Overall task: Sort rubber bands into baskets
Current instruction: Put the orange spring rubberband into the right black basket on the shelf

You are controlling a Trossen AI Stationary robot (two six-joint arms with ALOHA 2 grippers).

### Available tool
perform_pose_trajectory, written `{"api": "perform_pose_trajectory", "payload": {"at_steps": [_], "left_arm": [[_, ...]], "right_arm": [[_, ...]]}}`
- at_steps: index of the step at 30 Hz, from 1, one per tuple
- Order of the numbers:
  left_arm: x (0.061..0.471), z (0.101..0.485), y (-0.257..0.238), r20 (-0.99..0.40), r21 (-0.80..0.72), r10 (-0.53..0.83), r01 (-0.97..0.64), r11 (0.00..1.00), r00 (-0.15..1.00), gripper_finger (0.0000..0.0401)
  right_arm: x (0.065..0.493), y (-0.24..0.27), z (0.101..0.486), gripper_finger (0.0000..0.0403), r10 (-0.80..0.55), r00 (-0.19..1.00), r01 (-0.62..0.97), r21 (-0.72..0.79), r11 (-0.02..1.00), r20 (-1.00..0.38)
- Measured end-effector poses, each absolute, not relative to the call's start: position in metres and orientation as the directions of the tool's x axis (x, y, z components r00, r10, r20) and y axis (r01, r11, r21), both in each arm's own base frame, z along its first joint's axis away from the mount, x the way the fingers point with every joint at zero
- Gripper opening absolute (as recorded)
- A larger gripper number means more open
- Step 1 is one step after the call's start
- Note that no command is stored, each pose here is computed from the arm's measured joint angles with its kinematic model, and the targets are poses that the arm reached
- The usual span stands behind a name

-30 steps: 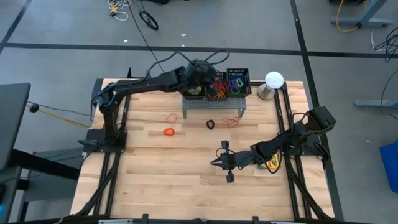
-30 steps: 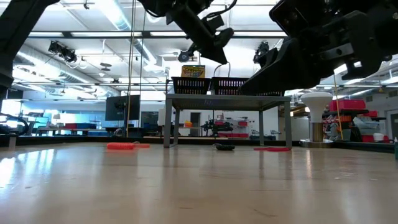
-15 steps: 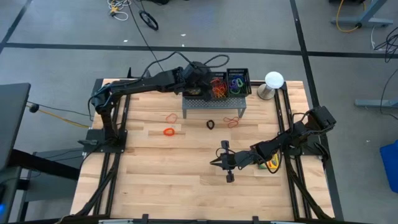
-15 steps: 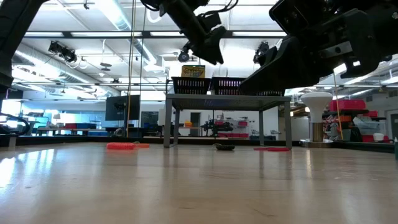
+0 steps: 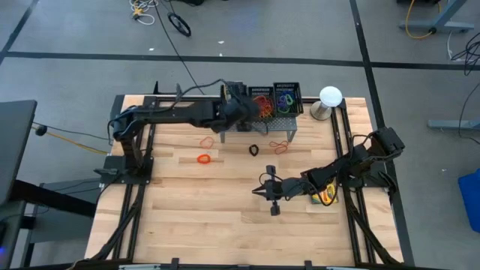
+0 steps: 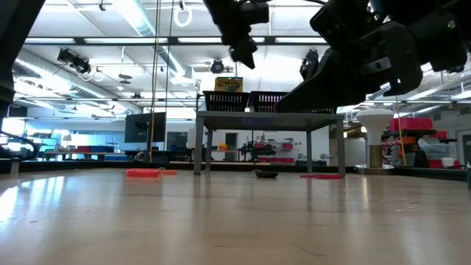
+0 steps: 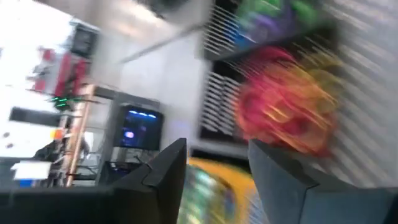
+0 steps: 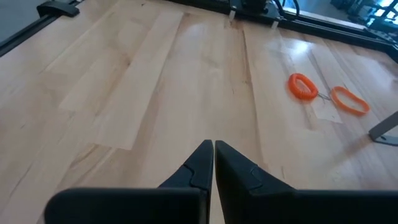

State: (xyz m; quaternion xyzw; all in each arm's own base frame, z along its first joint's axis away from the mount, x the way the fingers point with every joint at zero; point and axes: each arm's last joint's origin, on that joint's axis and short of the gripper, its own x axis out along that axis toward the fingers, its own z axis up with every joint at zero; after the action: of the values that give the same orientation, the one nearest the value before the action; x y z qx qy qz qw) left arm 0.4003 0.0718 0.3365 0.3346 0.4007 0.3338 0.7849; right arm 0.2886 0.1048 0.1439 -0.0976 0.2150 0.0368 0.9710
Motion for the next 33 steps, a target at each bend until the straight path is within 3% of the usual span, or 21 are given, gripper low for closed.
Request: {"api": "perform_pose_trajectory", "payload": {"at_steps": [6, 11, 15, 18, 23, 29, 33], "left_arm": [[0.378, 0.307, 0.050, -0.669, 0.669, 0.647, -0.082, 0.738, 0.367, 0.0096], [0.341, 0.269, 0.034, -0.772, 0.594, 0.586, -0.047, 0.803, 0.248, 0.0011], [0.301, 0.235, 0.015, -0.812, 0.529, 0.514, -0.024, 0.848, 0.277, 0.0009], [0.271, 0.219, 0.004, -0.804, 0.479, 0.468, -0.068, 0.875, 0.367, 0.0009], [0.226, 0.195, 0.001, -0.820, 0.264, 0.324, -0.190, 0.946, 0.472, 0.0009], [0.196, 0.169, 0.015, -0.812, 0.153, 0.388, -0.483, 0.862, 0.436, 0.0014], [0.194, 0.155, 0.027, -0.823, 0.037, 0.341, -0.556, 0.830, 0.455, 0.0036]], "right_arm": [[0.288, 0.105, 0.143, 0.0027, 0.029, 0.902, -0.114, -0.172, 0.978, -0.430], [0.288, 0.105, 0.143, 0.0027, 0.029, 0.902, -0.111, -0.165, 0.980, -0.430], [0.288, 0.105, 0.143, 0.0027, 0.029, 0.902, -0.111, -0.166, 0.980, -0.430], [0.288, 0.105, 0.143, 0.0027, 0.029, 0.902, -0.111, -0.166, 0.980, -0.430], [0.288, 0.105, 0.143, 0.0027, 0.029, 0.902, -0.111, -0.166, 0.980, -0.431], [0.288, 0.105, 0.143, 0.0027, 0.029, 0.902, -0.111, -0.166, 0.980, -0.430], [0.289, 0.105, 0.144, 0.0027, 0.030, 0.905, -0.110, -0.164, 0.980, -0.425]]}}
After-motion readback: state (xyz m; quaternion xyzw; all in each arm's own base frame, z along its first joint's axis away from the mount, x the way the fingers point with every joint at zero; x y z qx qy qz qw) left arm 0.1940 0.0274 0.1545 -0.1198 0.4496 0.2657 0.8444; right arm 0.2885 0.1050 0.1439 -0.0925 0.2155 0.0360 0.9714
